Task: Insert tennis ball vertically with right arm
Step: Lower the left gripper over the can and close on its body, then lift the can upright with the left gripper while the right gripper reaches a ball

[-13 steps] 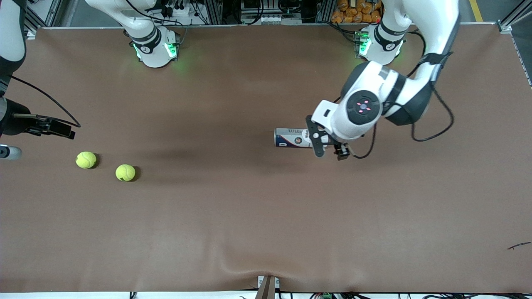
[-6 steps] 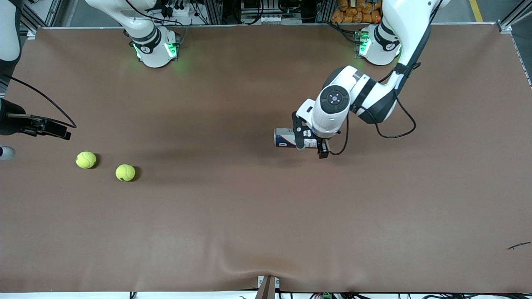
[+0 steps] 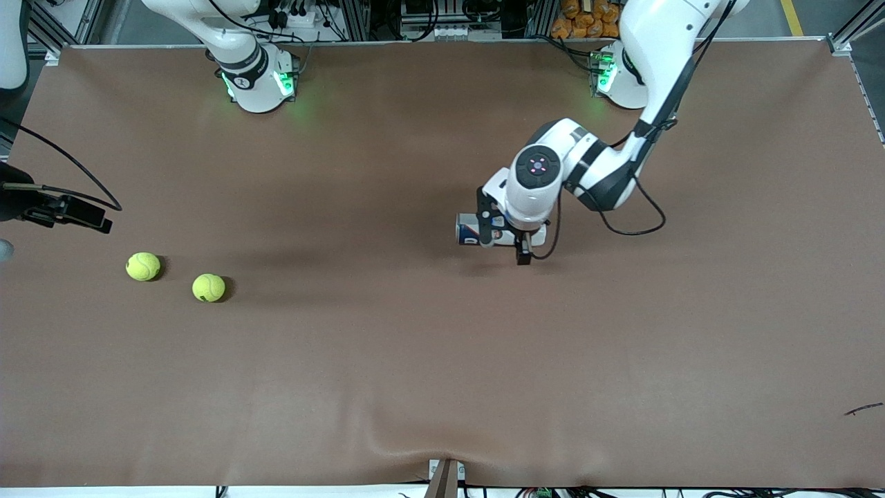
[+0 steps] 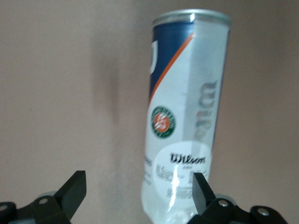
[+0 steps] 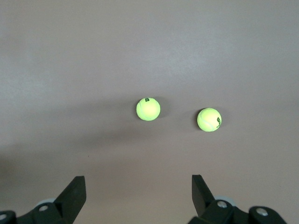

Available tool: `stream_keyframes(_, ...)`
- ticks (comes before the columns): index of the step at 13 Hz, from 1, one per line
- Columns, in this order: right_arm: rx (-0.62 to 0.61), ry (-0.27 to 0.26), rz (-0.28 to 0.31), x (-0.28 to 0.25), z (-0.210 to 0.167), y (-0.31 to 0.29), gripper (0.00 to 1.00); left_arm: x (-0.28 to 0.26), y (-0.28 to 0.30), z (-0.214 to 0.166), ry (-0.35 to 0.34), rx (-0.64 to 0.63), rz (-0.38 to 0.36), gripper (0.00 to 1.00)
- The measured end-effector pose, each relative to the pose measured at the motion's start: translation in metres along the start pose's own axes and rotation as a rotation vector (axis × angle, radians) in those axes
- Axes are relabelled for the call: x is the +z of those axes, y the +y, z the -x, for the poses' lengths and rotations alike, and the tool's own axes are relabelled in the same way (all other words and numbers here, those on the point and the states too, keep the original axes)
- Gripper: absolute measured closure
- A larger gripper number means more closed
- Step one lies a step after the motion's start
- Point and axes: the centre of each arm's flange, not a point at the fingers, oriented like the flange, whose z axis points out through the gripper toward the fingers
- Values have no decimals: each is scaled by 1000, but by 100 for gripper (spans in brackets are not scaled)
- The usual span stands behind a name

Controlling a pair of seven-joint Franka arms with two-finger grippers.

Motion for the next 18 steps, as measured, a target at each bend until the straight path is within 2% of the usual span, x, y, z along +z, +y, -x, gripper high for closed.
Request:
stream_keyframes(2,0,5,-1,-7,5,0,0,4,8,-8,7,18,-5,0)
stream_keyframes(6,1,-23,-1,-20,21,2,0,20,22,-14,21,40,-10,0)
stream_keyframes(9,2,-11,-3,-32,29,3,0,34,31,-12,38,47,-16,0)
stream_keyframes(18,-25,-24,-2,-33,33,-11,0,62,42,-17,55,65,-13,0)
